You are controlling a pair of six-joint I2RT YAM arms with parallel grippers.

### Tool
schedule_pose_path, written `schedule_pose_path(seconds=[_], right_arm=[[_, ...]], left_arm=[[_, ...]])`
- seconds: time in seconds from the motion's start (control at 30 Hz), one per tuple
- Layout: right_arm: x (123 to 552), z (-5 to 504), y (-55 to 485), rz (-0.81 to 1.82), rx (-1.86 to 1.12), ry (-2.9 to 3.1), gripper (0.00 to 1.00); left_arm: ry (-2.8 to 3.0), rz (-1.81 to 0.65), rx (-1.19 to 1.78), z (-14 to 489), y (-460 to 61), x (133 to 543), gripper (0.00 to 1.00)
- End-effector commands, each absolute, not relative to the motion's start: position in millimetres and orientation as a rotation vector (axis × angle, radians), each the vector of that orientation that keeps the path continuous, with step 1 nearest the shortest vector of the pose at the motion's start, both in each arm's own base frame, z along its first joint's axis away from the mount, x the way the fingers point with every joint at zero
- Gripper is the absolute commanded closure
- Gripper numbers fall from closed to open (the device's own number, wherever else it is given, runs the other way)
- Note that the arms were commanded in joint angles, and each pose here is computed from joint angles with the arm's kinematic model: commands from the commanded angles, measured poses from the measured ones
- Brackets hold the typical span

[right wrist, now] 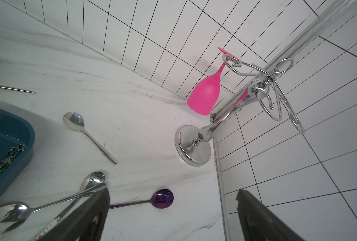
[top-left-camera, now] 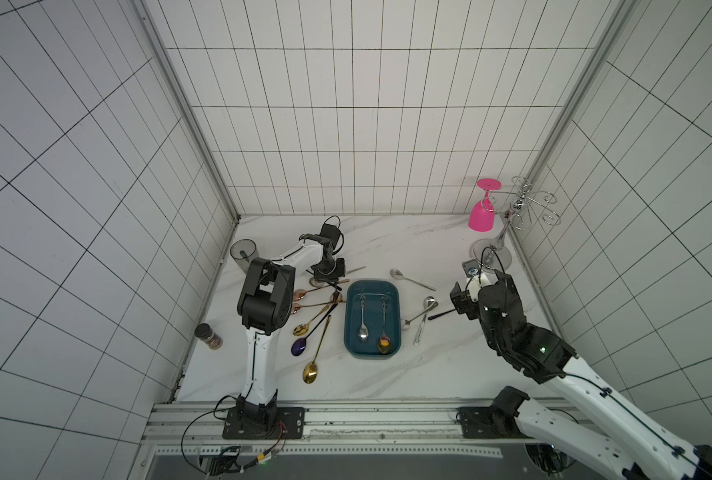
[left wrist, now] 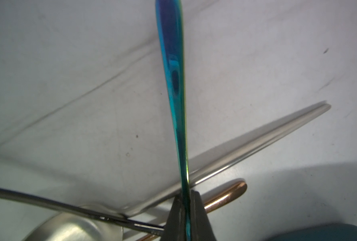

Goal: Put the spoon into the storage box
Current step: Pick up the spoon from the center of the board.

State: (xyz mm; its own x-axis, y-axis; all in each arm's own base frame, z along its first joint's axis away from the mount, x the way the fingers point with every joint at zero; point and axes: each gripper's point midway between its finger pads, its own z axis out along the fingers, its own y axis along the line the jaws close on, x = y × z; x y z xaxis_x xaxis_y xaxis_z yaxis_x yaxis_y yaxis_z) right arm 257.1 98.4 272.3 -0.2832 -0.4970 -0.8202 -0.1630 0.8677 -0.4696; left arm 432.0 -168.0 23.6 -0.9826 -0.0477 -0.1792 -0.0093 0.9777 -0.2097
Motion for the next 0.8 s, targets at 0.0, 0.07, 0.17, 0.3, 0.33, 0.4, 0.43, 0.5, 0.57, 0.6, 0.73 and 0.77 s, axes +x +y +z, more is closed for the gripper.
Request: schedule_pose_path(seconds=[0.0, 0.07, 0.17, 0.3, 0.33, 0.4, 0.43, 0.5, 0.57, 0.6, 0.73, 0.77], right_arm=[[256.9, 266.0, 97.2, -0.351, -0.49, 1.868, 0.01], [257.1, 265.8, 97.2, -0.353, -0.49, 1.869, 0.01], [257.5, 265.1, 97.5, -0.354, -0.492, 1.871, 0.01], [257.7, 264.5, 97.4, -0.358, -0.493, 1.873, 0.01], [257.9, 264.5, 97.4, -0.359, -0.493, 1.873, 0.02], [257.8, 264.6, 97.2, -0.36, -0.493, 1.873, 0.01], [257.8, 264.6, 97.5, -0.359, -0.492, 1.872, 0.02], [258.1, 265.0, 97.3, -0.361, -0.491, 1.872, 0.01], [258.3, 264.6, 97.5, -0.362, -0.493, 1.873, 0.01], [258.4, 264.6, 97.3, -0.363, -0.492, 1.873, 0.01], [258.4, 263.6, 97.3, -0.366, -0.495, 1.875, 0.01], [258.5, 263.4, 97.4, -0.367, -0.496, 1.876, 0.01]], left_arm=[[2.923, -0.328, -0.043, 30.9, -168.9, 436.1, 0.98], [2.91, -0.337, -0.045, 36.9, -169.4, 436.4, 0.98], [2.89, -0.362, -0.048, 48.4, -171.9, 434.8, 0.98], [2.848, -0.407, -0.032, 68.7, -177.4, 429.3, 0.98], [2.837, -0.416, -0.023, 74.3, -179.3, 426.4, 0.99], [2.807, -0.433, 0.008, 86.9, -184.2, 421.3, 0.98], [2.788, -0.442, 0.028, 93.9, -188.1, 417.6, 0.99], [2.747, -0.468, 0.062, 106.8, -195.4, 410.0, 0.99], [2.707, -0.502, 0.098, 117.6, -203.2, 399.4, 0.99], [2.693, -0.52, 0.116, 121.9, -207.1, 394.4, 0.99], [2.648, -0.588, 0.197, 138.0, -222.5, 372.1, 0.98], [2.64, -0.603, 0.214, 140.6, -226.2, 366.9, 0.98]])
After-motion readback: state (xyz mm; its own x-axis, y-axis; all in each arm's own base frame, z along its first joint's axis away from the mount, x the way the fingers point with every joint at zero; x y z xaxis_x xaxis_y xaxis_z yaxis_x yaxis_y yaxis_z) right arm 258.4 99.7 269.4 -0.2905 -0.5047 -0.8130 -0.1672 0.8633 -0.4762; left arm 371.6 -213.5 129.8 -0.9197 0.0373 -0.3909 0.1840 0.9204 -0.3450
